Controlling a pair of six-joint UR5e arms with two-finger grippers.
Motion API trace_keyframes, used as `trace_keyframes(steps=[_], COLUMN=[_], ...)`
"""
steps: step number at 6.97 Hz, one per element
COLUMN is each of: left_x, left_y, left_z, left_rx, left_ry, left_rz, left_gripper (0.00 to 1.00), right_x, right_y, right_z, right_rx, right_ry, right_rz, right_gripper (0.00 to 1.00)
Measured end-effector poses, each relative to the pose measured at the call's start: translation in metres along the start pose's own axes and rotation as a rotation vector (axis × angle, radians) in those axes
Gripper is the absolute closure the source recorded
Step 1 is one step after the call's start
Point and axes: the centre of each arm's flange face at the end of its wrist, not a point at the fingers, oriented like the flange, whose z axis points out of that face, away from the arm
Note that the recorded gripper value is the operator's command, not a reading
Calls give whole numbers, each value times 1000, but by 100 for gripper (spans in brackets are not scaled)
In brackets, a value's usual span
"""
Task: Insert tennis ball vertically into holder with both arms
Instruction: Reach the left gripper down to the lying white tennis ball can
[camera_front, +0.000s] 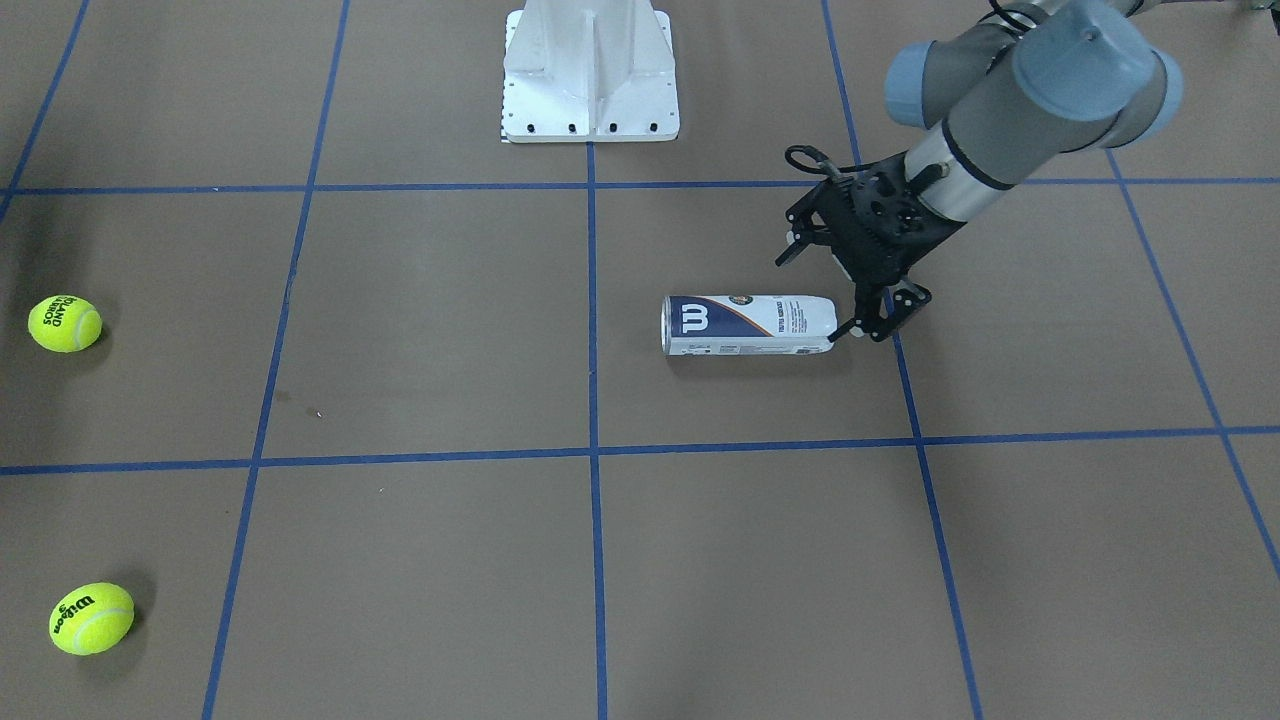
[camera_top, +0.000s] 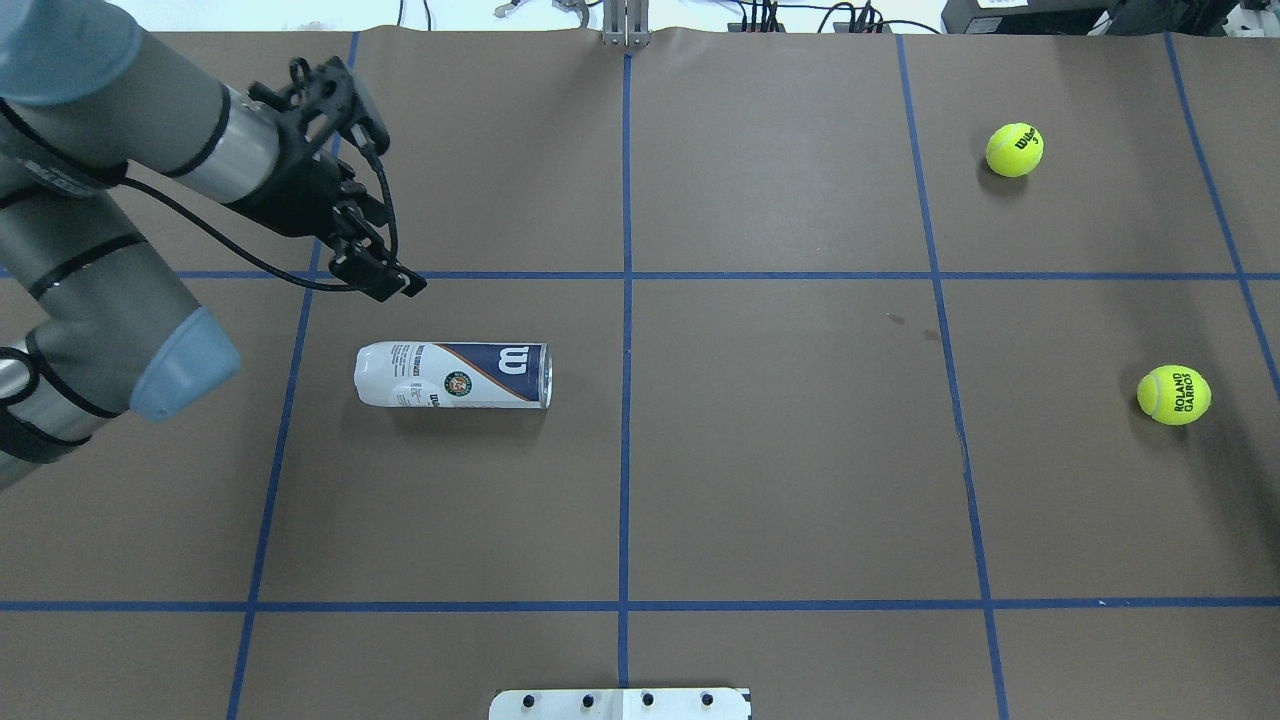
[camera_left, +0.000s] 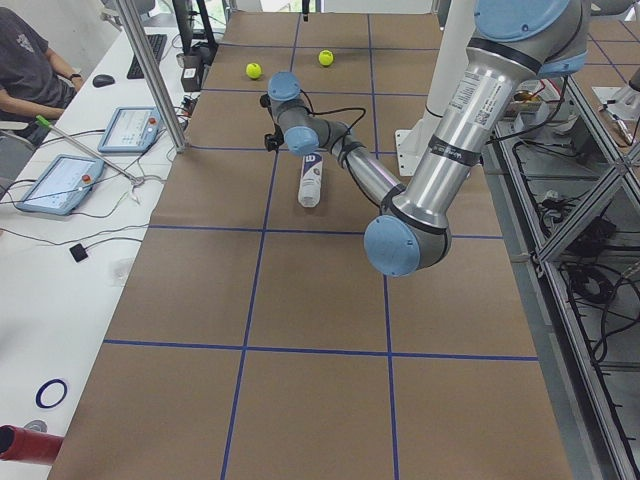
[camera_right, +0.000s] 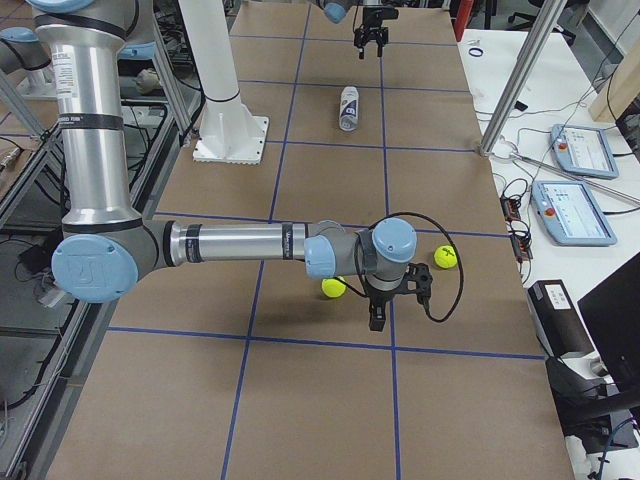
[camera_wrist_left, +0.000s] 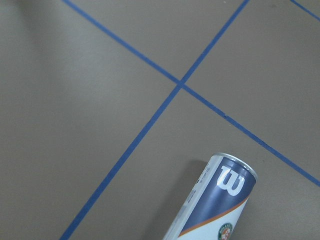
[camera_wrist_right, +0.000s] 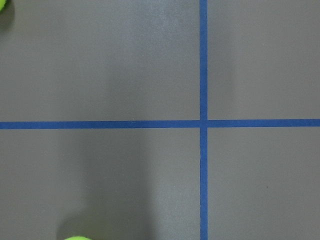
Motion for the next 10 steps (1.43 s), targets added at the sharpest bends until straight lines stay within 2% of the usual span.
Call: trace_keyframes(steps=[2,3,5,7,10], left_x=[21,35,61,87,102], left_y=[-22,-38,-75,-81,-77], left_z=[37,51,66,96,137], left_rx=[-24,-61,-180,-253,-320], left_ry=[-52,-82,-123,-183,-167], left_rz=[189,238,325,457,505], left_gripper=[1,1,1,1,1], right_x=[-1,-1,0,3,9], right_y=[0,0,1,1,2], right_z=[0,0,3,5,12], right_rx=[-3,-4,-9,-14,-29], right_ry=[-12,-16,-20,-22,-24], right_rz=[0,1,6,11,25], right_gripper=[1,1,1,1,1])
